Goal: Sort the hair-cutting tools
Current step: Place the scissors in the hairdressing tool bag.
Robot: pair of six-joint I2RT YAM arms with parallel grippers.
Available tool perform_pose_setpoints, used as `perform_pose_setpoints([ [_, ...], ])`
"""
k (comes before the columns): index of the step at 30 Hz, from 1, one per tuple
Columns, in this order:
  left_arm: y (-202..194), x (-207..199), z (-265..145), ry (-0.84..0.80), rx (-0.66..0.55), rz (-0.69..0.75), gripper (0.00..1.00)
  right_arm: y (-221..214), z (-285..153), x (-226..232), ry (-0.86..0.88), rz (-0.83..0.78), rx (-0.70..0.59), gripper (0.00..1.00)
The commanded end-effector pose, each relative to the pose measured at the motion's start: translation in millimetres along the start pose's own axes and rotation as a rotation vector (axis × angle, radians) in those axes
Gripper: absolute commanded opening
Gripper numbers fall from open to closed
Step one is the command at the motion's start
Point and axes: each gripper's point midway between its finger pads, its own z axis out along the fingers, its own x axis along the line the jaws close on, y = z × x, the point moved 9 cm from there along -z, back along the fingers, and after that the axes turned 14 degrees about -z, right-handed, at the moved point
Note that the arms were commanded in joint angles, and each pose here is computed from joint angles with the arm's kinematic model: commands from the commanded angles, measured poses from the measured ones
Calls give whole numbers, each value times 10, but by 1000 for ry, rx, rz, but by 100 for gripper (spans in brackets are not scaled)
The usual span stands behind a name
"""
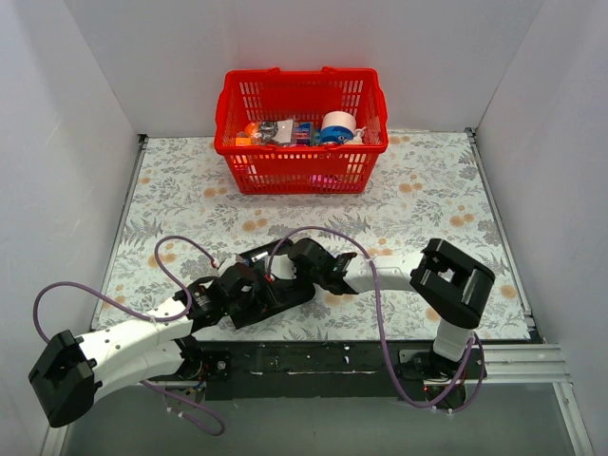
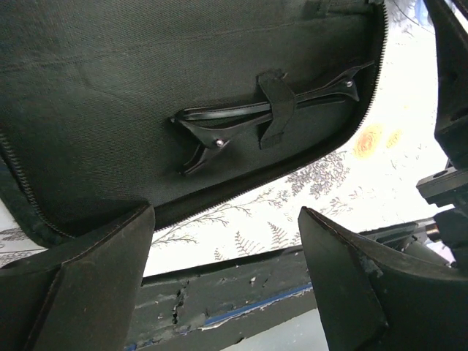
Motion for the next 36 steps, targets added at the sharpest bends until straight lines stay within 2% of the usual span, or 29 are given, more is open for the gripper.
perform_pose_setpoints([
  [1,-26,29,-22,5,24,26,81,307,153,-236,-112,-72,-106,1],
  [4,-28,30,-24,2,27,28,81,350,213,-270,-135,-91,-126,1],
  [10,-32,24,-22,2,32,29,81,484,184,-344,-152,-151,-260,1],
  [19,-32,13,-25,0,33,35,81,738,116,-415,-74,-144,-439,1],
  [20,-35,20,-23,3,36,35,81,794,99,-378,-36,-150,-499,1],
  [23,-35,15,-11,3,37,37,81,857,34,-333,-11,-155,-575,1],
  [28,-40,11,6,4,43,43,81,933,-12,-297,27,-149,-633,1],
  [34,-41,28,6,-1,42,43,81,912,12,-308,-5,-123,-596,1],
  [35,-41,45,10,4,41,42,81,908,5,-315,-11,-115,-592,9],
  [36,-42,56,15,7,41,42,81,914,-8,-329,-14,-108,-593,11],
])
